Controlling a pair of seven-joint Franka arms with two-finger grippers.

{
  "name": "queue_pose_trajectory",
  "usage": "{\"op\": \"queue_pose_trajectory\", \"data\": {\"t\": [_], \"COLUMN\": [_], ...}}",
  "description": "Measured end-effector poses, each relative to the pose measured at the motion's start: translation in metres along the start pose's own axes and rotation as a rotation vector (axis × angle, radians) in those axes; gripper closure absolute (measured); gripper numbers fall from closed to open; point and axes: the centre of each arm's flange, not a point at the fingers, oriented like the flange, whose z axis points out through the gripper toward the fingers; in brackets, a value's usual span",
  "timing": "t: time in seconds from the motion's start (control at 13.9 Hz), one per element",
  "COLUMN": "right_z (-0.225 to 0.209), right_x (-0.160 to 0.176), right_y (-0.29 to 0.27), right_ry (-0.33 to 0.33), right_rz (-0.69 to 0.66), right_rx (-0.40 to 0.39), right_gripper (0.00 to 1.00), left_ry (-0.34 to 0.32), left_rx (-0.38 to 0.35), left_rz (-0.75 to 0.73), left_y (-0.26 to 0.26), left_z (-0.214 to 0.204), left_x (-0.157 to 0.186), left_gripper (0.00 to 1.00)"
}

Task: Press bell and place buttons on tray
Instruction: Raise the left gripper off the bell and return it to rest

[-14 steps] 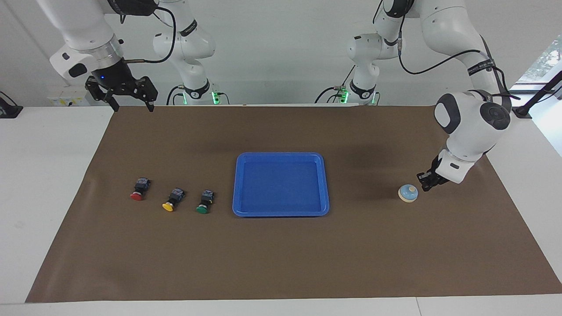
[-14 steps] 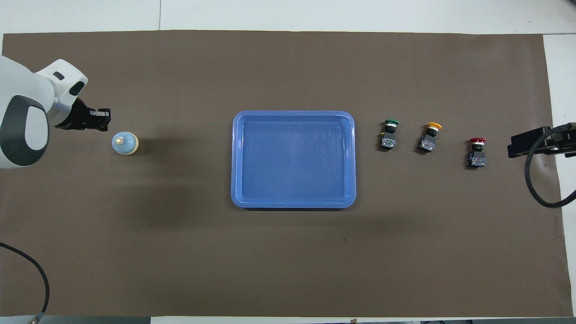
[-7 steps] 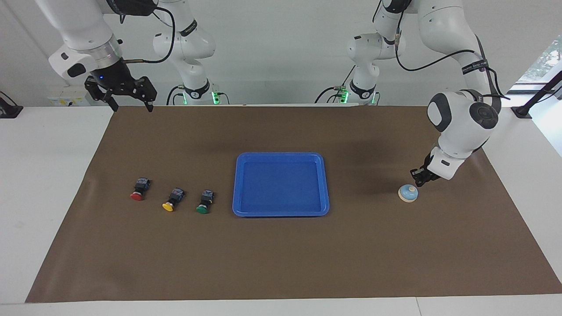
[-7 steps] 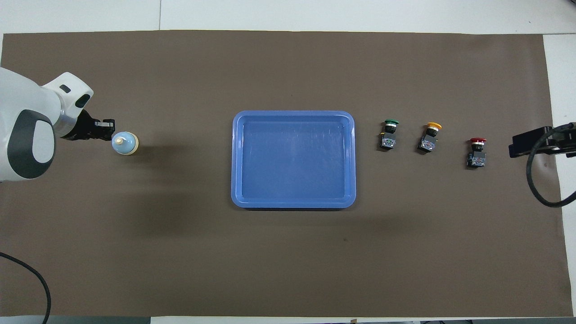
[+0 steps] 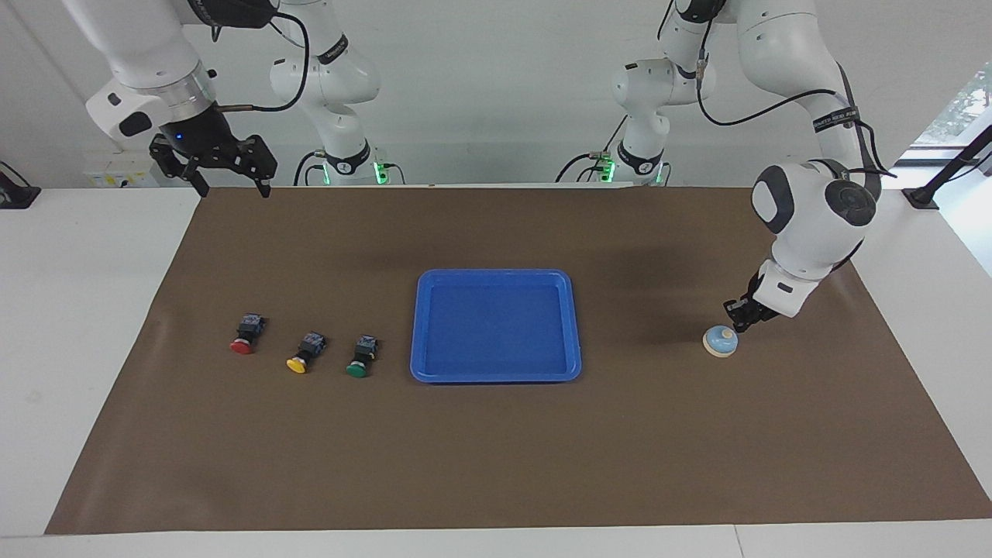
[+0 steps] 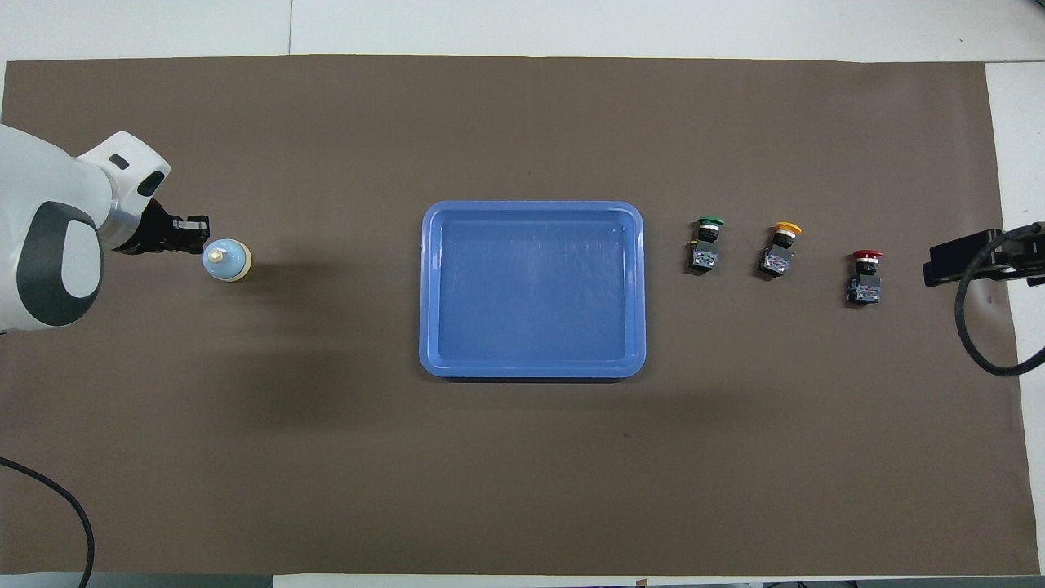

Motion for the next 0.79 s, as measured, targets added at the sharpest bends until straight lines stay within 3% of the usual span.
{"op": "queue_pose_trajectory", "data": {"t": [0.57,0.79], "right_z": [0.000,0.000], "right_x": [0.000,0.000], "right_y": [0.000,0.000], "right_ry": [0.000,0.000], "right_rz": [0.000,0.000], "right_rx": [0.000,0.000], "right_gripper": [0.00,0.00], "left_ry": [0.012,0.054], "left_rx": [-0.002,-0.004], "left_rz": [0.001,0.002], "left_y": [0.001,0.001], "left_z": [0.031,0.032], "left_x": [0.001,-0.004], "left_gripper": [0.99,0.99]}}
